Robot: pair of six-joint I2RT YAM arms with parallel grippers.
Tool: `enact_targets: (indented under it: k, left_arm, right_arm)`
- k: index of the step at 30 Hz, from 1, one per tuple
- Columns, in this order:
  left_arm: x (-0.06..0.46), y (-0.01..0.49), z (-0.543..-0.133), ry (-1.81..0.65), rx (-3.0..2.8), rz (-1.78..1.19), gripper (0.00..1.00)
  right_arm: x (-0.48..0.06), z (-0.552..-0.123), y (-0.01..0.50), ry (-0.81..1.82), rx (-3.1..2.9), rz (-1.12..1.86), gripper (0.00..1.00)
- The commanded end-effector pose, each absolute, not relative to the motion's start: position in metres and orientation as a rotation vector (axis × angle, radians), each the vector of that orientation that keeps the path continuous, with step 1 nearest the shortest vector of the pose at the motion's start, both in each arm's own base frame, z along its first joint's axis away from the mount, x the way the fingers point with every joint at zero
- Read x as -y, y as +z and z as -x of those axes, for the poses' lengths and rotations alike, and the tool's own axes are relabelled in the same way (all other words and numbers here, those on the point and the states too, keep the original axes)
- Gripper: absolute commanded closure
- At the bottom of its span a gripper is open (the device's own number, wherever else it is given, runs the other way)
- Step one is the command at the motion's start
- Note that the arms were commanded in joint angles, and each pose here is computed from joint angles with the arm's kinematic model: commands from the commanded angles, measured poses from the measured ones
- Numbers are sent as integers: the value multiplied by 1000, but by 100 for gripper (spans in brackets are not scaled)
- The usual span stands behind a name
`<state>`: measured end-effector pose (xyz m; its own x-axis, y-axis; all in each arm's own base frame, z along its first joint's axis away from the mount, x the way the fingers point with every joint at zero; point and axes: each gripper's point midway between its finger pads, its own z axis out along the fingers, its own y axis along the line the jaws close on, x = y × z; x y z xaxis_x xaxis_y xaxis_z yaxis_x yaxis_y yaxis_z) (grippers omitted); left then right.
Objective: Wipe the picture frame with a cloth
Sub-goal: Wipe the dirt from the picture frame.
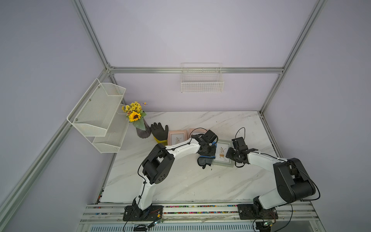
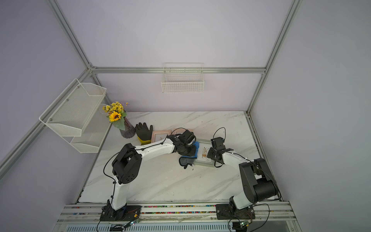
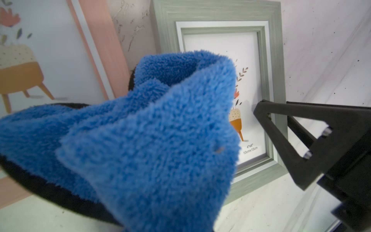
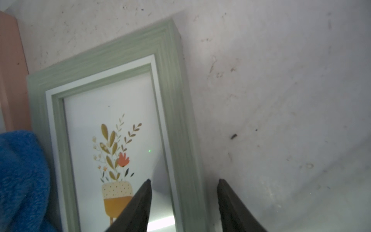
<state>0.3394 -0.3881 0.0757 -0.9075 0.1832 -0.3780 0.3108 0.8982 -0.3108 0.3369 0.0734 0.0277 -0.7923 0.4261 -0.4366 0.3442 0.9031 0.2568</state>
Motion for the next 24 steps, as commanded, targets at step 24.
enact_targets:
  k: [24]
  left_arm:
    - [427, 58, -317, -595, -2849, -593, 96]
  right_arm:
    - [-68, -340, 24, 183, -2576, -587, 76]
